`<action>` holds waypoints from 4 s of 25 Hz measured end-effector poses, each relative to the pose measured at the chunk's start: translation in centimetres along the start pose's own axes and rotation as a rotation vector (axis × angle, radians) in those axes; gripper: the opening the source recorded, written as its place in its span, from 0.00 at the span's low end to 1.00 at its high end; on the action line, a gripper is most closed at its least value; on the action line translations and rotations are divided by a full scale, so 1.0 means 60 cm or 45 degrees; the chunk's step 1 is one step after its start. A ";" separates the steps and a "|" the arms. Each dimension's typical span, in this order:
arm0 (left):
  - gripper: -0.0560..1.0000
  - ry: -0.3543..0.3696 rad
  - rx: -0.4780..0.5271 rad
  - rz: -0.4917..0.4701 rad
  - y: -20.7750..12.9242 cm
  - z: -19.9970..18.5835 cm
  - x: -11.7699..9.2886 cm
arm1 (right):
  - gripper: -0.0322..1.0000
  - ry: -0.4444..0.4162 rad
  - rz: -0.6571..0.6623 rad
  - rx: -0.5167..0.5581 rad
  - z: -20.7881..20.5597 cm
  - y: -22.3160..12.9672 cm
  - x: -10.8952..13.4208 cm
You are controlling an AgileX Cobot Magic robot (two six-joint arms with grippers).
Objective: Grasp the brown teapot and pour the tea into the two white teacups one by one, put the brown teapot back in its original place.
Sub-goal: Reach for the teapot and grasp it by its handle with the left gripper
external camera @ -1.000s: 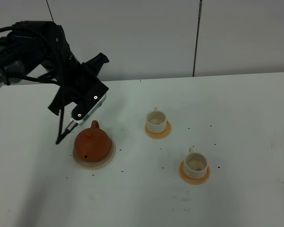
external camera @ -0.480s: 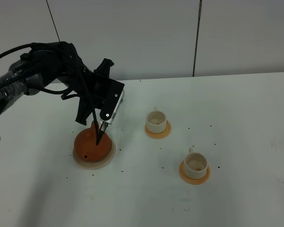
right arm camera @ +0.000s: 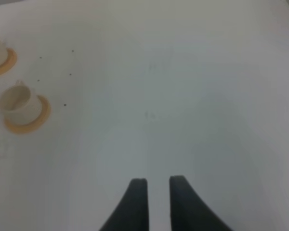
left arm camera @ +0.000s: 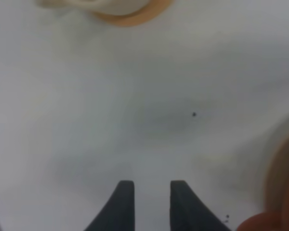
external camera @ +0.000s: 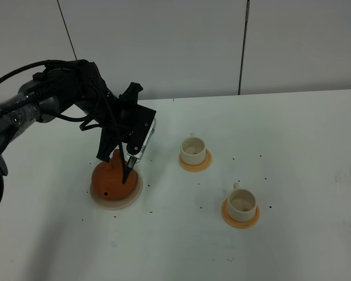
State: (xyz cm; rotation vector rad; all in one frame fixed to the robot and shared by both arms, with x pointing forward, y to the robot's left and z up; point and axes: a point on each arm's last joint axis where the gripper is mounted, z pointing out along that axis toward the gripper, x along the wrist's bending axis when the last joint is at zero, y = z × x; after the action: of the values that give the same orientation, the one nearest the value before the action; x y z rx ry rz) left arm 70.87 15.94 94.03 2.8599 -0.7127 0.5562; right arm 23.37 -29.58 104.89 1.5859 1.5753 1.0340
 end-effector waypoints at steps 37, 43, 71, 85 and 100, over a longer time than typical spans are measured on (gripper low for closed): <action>0.29 -0.180 0.053 -0.077 -0.022 -0.004 -0.025 | 0.14 0.000 0.000 0.000 0.000 0.000 0.000; 0.29 -0.221 0.068 -0.099 -0.027 -0.006 -0.031 | 0.14 0.000 0.000 0.000 0.000 0.000 0.000; 0.29 -0.177 0.126 -0.179 -0.042 -0.007 -0.028 | 0.18 0.000 0.000 0.000 0.000 0.000 0.000; 0.29 -0.084 0.141 -0.220 -0.044 -0.058 0.016 | 0.18 0.000 0.000 0.000 0.000 0.000 0.000; 0.29 -0.137 0.095 -0.018 -0.036 -0.138 0.043 | 0.18 0.003 0.001 0.001 0.000 0.000 0.000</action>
State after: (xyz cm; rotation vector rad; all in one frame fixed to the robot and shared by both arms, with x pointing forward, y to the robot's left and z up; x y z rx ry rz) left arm 71.40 18.55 102.54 2.9813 -0.7010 0.4383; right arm 23.37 -29.56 104.88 1.5864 1.5764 1.0361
